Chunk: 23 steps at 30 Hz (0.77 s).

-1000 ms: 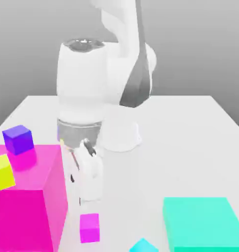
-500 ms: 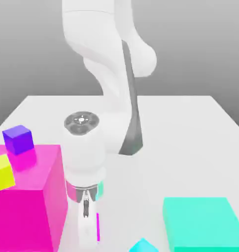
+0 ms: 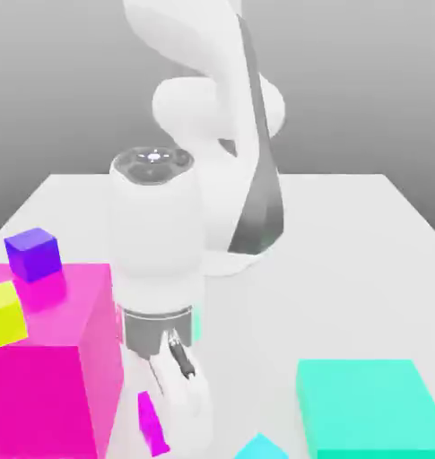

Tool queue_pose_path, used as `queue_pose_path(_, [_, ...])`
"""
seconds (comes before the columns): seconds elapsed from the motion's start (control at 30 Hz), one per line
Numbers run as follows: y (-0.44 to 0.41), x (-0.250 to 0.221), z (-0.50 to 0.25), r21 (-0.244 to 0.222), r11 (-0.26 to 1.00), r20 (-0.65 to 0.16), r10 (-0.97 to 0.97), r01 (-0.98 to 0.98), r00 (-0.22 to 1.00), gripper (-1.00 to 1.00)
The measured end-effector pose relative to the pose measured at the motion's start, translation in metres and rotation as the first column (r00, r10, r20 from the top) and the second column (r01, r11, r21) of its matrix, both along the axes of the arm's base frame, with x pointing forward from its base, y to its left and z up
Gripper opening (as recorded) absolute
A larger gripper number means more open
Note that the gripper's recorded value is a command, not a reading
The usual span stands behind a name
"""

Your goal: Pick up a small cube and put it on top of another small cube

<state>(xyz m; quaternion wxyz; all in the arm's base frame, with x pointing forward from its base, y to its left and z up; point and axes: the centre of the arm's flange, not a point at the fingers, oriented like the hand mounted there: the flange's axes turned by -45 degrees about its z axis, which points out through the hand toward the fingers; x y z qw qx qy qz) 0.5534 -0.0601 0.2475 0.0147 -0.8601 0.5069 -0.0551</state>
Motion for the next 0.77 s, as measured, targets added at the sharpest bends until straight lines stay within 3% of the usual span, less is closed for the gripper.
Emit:
queue_pose_path(0.1, [-0.012,0.025,0.029,-0.03,0.997,0.011,0.069,-0.068,0.998,-1.0])
queue_pose_path(0.27, [-0.08,0.018,0.097,-0.052,0.998,-0.038,-0.042,0.04,0.998,-1.0])
queue_pose_path(0.4, [-0.135,-0.008,0.157,-0.033,0.988,-0.07,-0.152,0.15,0.986,-1.0])
queue_pose_path(0.5, [-0.167,-0.041,0.197,0.008,0.968,-0.094,-0.251,0.253,0.964,-1.0])
queue_pose_path(0.63, [-0.188,-0.062,0.155,0.032,0.943,-0.107,-0.326,0.331,0.939,-1.0])
queue_pose_path(0.67, [-0.174,-0.056,0.145,0.033,0.951,-0.107,-0.302,0.307,0.947,1.0])
queue_pose_path(0.77, [-0.17,-0.054,0.145,0.033,0.954,-0.107,-0.294,0.299,0.95,1.0])
